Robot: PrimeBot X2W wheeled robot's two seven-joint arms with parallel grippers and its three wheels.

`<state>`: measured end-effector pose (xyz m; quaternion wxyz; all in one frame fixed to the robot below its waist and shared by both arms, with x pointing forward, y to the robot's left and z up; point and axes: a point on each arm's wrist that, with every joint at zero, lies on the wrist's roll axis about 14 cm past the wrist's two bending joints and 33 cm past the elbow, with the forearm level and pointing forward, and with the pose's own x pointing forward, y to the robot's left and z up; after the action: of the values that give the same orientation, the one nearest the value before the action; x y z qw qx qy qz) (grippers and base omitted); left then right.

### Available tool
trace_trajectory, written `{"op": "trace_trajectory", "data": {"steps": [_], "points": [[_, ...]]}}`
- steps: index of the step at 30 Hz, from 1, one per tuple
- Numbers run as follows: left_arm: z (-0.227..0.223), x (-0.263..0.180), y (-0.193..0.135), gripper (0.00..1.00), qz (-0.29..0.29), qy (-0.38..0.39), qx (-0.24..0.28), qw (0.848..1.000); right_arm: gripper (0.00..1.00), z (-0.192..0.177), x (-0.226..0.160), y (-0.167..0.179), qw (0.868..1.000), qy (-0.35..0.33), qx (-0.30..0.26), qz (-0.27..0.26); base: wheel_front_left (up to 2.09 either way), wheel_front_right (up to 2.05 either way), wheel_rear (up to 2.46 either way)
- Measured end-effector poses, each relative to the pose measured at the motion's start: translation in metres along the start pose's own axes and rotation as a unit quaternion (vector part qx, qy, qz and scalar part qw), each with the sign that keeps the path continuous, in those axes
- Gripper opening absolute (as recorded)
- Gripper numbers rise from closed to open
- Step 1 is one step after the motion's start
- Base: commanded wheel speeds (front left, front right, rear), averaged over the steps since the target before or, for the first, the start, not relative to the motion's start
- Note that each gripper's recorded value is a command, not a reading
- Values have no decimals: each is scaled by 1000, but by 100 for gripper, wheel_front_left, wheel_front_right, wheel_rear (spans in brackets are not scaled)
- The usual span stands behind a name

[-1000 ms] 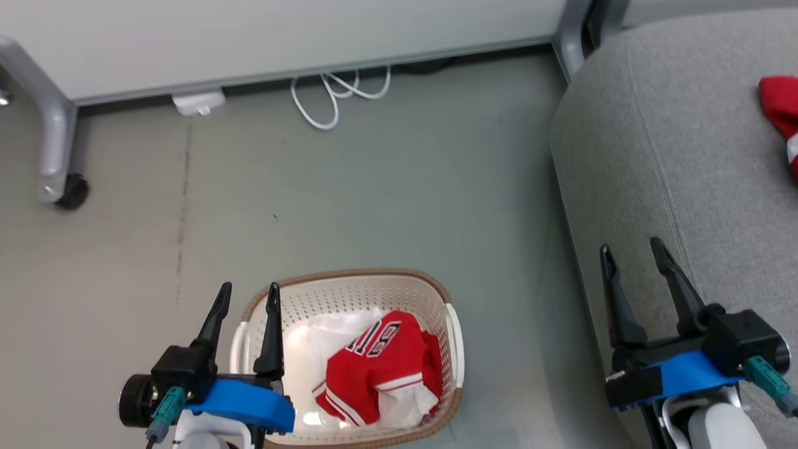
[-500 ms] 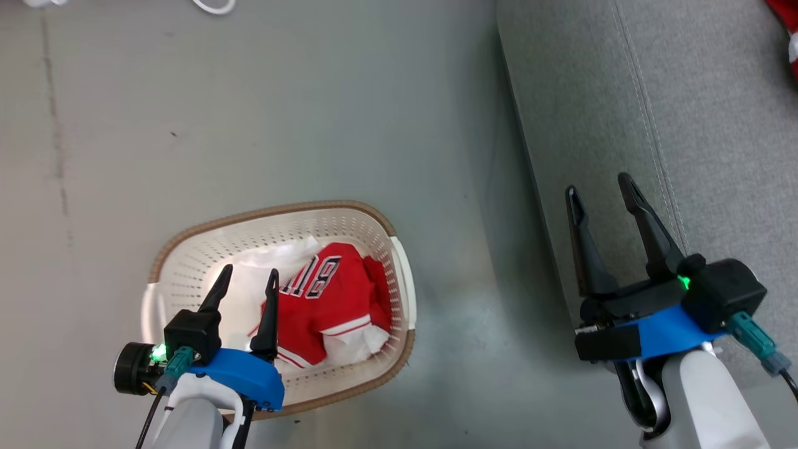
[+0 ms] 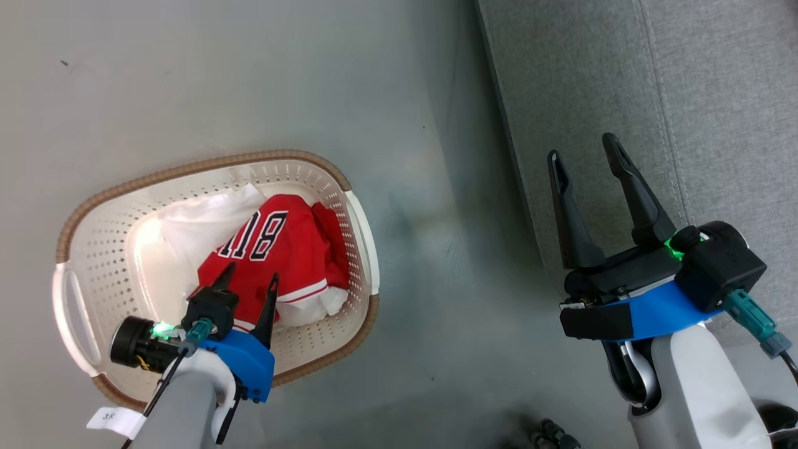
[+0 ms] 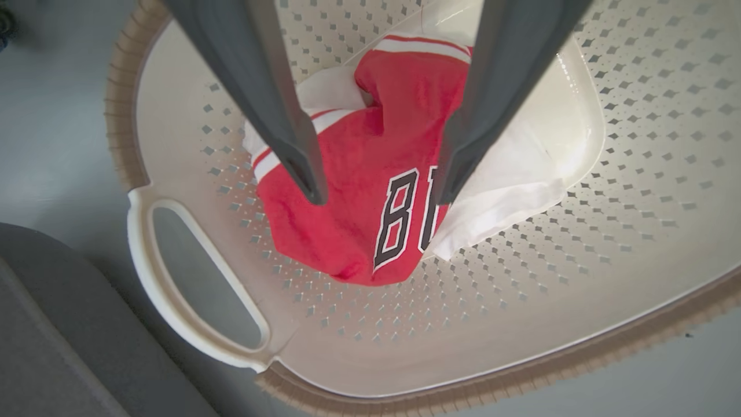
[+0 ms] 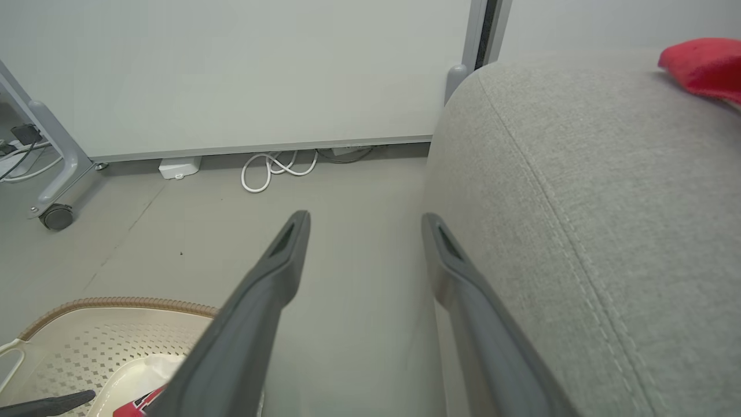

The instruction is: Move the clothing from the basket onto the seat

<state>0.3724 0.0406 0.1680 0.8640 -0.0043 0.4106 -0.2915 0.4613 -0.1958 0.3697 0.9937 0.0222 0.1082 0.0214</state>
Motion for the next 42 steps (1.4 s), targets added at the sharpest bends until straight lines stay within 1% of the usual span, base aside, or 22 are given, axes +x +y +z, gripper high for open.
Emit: {"op": "trace_trajectory", "data": {"steps": [5,13,22,32,37,42], "points": [[-19,13,2,100,-15,32,15,999,100,-10,7,-1,1000,7,2,0,0,0,0],[-57,15,7,100,-26,96,30,995,100,-25,11,4,1000,23,9,7,0,0,0],[-70,29,15,100,-24,130,44,990,100,-33,12,0,999,31,10,2,0,0,0],[-75,50,31,100,-9,156,80,984,100,-47,12,0,999,47,20,0,0,0,0],[-76,58,35,100,-10,163,89,983,100,-53,10,-1,998,55,23,0,0,0,0],[-89,50,25,100,-11,168,95,981,100,-55,10,-2,998,57,23,-2,0,0,0]]}}
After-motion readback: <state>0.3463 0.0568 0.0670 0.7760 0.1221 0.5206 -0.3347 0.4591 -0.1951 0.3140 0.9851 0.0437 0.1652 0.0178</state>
